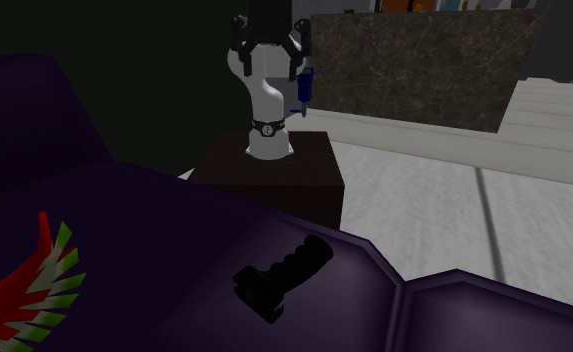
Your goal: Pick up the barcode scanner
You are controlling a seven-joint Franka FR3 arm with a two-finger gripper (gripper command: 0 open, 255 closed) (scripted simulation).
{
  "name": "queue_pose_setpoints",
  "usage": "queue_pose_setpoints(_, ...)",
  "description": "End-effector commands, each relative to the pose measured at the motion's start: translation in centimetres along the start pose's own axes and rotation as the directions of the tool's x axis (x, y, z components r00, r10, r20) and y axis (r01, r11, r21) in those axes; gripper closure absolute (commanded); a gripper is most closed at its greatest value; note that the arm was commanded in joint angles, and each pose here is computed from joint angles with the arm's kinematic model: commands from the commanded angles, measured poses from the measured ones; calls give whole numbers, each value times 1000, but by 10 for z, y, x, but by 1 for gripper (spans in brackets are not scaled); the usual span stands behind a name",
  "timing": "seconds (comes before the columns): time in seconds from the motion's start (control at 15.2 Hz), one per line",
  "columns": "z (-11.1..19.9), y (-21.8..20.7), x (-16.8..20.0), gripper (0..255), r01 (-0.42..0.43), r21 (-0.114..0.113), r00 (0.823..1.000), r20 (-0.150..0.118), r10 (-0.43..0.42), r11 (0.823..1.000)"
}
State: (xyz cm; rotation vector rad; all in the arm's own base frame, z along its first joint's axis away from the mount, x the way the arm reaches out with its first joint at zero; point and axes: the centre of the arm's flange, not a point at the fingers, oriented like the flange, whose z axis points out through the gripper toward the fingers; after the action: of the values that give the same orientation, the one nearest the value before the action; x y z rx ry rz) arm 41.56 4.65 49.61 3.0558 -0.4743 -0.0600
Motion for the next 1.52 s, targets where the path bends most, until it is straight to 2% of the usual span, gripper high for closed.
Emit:
queue_pose_setpoints(0.0, 16, -14, 18, 0, -33, 4, 999, 0, 33, 999)
queue_pose_setpoints(0.33, 55, -44, 62, 0, -109, 12, 994, 4, 109, 994)
queue_pose_setpoints(0.73, 101, -75, 118, 0, -201, 21, 980, 10, 200, 979)
queue_pose_setpoints(1.45, 186, -120, 226, 0, -363, 36, 932, 22, 362, 931)
